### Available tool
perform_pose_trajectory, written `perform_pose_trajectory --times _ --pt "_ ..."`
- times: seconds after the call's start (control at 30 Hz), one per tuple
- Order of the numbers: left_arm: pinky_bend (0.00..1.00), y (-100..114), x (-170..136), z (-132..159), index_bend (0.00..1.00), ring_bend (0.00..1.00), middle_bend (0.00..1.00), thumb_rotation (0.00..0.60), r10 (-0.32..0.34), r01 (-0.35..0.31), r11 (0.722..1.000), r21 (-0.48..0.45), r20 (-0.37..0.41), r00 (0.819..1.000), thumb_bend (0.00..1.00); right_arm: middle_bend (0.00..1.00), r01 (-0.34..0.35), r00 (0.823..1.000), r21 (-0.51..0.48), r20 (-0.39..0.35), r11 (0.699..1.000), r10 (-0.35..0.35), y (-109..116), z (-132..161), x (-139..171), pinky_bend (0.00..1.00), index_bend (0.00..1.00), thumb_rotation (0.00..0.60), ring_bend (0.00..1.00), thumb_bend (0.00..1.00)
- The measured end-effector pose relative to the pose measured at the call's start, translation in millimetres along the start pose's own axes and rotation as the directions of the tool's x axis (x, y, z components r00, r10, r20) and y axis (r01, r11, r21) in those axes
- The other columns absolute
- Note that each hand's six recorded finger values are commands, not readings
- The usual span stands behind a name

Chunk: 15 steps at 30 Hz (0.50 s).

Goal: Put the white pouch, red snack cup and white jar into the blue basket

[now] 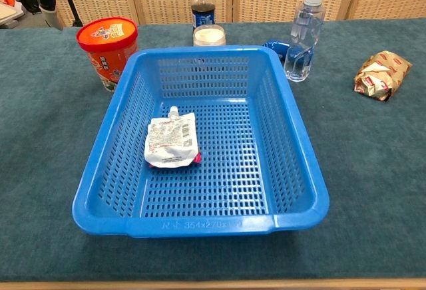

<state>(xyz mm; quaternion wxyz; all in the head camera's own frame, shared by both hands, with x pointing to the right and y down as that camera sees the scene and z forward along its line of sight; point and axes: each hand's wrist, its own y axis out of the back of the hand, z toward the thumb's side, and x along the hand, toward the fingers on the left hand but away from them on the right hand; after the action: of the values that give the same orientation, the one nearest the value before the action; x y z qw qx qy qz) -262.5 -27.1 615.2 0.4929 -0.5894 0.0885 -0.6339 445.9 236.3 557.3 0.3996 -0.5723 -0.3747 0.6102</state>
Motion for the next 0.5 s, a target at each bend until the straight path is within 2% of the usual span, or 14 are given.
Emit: perform_pose_trajectory --times 0.5 --pt "0.00 -13.7 18.6 -7.5 0.00 0.00 0.00 0.600 -0.031 0.032 0.999 0.016 -0.022 0.999 0.00 0.00 -0.005 1.000 -0.003 -0.004 1.000 0.005 -0.9 1.5 -0.1 0.00 0.14 0.600 0.00 0.16"
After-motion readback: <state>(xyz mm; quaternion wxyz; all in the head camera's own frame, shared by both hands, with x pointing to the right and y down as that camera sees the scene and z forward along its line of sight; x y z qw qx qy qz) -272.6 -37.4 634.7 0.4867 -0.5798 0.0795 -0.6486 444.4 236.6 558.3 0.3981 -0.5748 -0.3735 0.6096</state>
